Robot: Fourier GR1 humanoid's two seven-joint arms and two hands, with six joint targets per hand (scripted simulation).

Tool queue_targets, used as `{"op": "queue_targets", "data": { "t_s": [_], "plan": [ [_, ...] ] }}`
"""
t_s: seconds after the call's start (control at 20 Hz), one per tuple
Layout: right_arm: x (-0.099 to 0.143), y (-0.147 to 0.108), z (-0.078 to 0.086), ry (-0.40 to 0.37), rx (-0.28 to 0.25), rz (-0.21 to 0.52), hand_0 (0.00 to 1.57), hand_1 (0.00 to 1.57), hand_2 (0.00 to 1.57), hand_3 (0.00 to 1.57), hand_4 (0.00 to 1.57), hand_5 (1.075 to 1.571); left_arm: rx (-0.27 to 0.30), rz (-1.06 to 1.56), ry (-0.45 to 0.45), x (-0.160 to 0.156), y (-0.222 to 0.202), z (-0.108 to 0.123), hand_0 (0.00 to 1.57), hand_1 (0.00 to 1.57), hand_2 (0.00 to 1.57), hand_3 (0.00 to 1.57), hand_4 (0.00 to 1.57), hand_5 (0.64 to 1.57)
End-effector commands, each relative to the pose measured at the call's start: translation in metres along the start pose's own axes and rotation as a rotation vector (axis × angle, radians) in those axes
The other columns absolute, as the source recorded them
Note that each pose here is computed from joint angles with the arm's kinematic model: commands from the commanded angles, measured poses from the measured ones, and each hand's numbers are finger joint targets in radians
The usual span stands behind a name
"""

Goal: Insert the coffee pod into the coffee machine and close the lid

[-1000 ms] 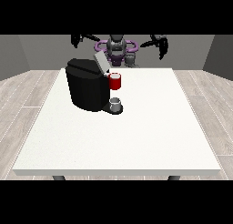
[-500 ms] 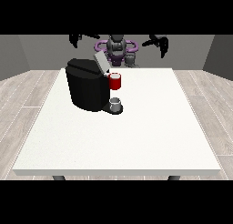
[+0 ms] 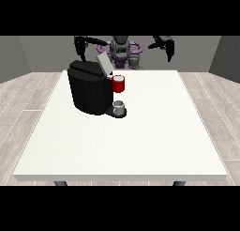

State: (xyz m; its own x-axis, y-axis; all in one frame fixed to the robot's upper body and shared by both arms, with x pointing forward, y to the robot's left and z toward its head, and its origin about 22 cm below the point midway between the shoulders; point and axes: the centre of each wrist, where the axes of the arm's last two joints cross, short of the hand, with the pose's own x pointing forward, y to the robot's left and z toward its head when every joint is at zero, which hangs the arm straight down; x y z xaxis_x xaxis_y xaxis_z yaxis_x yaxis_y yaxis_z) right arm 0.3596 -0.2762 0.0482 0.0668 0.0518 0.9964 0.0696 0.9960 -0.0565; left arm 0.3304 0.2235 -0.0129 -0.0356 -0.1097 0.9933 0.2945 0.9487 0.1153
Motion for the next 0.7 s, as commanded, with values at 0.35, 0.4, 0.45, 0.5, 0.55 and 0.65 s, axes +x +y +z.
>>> {"op": "queue_targets", "data": {
  "t_s": [0.35,0.4,0.45,0.5,0.55,0.65],
  "plan": [
    [0.007,0.044,-0.014,0.009,0.11,0.015,0.0,0.0,0.0,0.0,0.0,1.571,0.07,-0.012,-0.055,0.026,0.003,0.025,0.0,0.0,0.0,0.0,0.36,1.571],
    [0.019,0.029,-0.023,-0.051,0.079,0.042,0.0,0.0,0.0,0.0,0.0,1.571,0.045,-0.019,-0.092,0.029,0.002,0.026,0.0,0.0,0.0,0.0,0.38,1.571],
    [0.014,0.022,-0.022,-0.078,0.099,0.039,0.0,0.0,0.0,0.0,0.0,1.571,0.058,-0.033,-0.112,0.04,0.018,0.024,0.0,0.0,0.0,0.0,0.37,1.571],
    [0.02,0.053,-0.02,-0.074,0.137,0.04,0.0,0.0,0.0,0.0,0.0,1.571,0.09,-0.025,-0.066,0.028,0.024,0.029,0.0,0.0,0.0,0.0,0.36,1.571],
    [0.017,0.046,-0.021,-0.024,0.127,0.053,0.0,0.0,0.0,0.0,0.0,1.571,0.085,-0.036,-0.06,0.031,0.006,0.034,0.0,0.0,0.0,0.0,0.38,1.571],
    [0.026,0.046,-0.025,-0.073,0.172,0.059,0.0,0.0,0.0,0.0,0.0,1.571,0.1,-0.048,-0.084,0.028,0.015,0.035,0.0,0.0,0.0,0.0,0.37,1.571]
  ]
}}
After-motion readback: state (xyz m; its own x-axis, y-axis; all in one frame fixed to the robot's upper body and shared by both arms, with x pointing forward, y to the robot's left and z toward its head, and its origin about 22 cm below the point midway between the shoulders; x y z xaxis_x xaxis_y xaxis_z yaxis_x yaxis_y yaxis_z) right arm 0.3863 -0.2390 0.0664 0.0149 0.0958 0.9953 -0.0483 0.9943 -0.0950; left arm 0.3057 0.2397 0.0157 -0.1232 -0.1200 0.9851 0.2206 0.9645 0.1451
